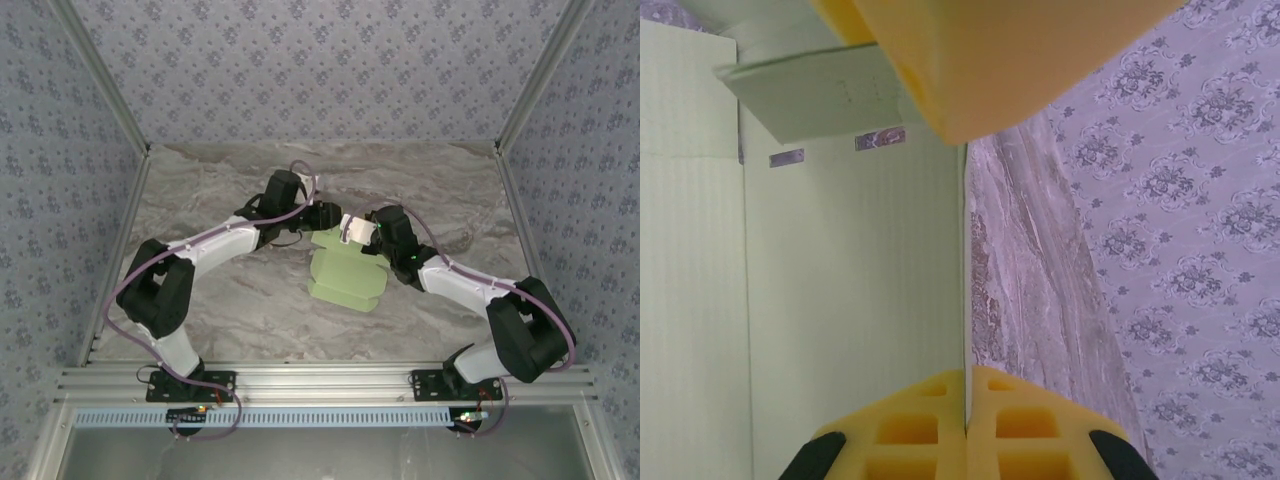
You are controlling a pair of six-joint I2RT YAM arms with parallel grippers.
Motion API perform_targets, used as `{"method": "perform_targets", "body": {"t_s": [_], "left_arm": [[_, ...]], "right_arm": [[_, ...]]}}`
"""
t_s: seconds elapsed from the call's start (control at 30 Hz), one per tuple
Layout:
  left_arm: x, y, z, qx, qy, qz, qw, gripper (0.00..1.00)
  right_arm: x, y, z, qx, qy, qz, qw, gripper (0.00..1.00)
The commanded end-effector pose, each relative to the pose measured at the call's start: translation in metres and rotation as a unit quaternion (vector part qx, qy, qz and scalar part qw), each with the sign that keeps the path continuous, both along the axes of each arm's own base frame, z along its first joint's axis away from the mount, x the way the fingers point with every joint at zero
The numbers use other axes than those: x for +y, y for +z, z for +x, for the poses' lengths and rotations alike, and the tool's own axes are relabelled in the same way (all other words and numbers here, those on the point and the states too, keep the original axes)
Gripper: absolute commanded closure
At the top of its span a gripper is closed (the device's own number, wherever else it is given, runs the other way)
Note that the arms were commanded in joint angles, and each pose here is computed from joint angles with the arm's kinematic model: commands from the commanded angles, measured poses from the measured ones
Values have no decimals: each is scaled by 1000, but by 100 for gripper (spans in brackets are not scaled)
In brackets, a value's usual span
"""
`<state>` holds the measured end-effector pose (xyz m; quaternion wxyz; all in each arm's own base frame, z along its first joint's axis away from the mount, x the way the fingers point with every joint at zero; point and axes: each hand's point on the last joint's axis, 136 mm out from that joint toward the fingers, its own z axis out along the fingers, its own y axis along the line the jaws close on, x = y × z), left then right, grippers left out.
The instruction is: Fold the paper box
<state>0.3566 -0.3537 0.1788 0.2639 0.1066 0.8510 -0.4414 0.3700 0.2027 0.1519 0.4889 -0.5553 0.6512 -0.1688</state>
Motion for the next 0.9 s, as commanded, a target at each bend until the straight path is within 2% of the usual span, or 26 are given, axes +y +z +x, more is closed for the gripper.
{"method": "perform_targets", "body": {"t_s": [0.0,0.3,0.57,0.73,0.87], "left_arm": [[-15,11,0,-6,-14,-31,999,63],[-25,13,5,4,-16,-63,998,63],[-20,21,5,-4,-14,-78,997,60],[-2,26,-4,-27,-16,-58,998,56],[21,23,-19,-70,-18,-21,997,51]], "right_arm": [[7,20,4,-19,-4,30,999,100],[14,18,0,-14,3,46,999,100],[1,11,0,-6,-18,40,999,100],[-12,4,-1,16,-37,40,998,100],[-20,0,-4,57,-46,63,995,100]]}}
